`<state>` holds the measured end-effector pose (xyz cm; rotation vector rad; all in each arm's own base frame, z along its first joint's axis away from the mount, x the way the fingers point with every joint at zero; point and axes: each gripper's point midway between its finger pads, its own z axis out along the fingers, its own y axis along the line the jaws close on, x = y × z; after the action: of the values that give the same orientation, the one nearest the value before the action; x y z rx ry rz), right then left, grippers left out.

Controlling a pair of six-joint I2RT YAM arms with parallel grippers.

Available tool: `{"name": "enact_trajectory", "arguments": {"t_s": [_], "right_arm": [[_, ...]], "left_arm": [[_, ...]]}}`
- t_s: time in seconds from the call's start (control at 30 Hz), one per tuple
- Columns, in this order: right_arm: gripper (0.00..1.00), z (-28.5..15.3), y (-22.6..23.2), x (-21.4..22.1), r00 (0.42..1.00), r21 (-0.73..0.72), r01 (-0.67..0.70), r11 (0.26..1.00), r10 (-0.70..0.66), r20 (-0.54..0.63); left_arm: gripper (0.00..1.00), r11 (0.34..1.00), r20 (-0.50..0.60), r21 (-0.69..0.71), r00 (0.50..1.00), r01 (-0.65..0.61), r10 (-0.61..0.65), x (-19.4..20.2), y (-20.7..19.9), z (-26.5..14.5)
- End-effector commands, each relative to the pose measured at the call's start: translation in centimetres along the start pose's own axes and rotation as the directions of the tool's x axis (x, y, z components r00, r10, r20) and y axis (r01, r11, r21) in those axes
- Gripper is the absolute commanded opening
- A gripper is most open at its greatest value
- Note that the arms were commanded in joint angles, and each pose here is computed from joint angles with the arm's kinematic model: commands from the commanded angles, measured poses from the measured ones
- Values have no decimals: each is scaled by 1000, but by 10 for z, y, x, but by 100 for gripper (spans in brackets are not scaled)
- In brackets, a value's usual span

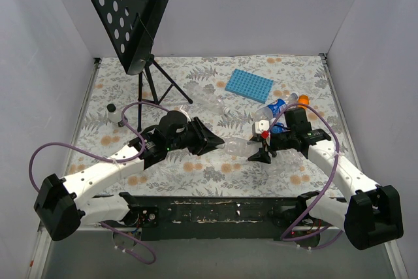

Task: Unscrew the bottle caps
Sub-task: Unscrew the bottle cap from the plastic bottle.

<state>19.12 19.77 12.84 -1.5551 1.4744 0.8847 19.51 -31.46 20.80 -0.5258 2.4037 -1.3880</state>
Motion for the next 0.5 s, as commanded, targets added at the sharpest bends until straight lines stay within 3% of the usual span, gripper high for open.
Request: {"name": "enact_trajectory", "arguments": {"t_s": [0.0,0.17,0.27,0.47], "right_arm": [[6,-3,0,3,1000,15,16,1000,-16,-22],[6,-2,1,3,1000,9,12,1000,-12,-19],[7,-2,2,3,1000,5,10,1000,-10,-18],[7,-2,3,2,1000,-4,6,1000,-6,-10]], "left_arm": [[0,1000,101,-6,995,-7,7,-19,-2,-11],[0,999,97,-14,995,-33,34,-18,2,-10],[10,999,100,-18,994,-42,43,-19,3,-11],[60,995,102,-4,990,-98,98,-17,0,-18]]}}
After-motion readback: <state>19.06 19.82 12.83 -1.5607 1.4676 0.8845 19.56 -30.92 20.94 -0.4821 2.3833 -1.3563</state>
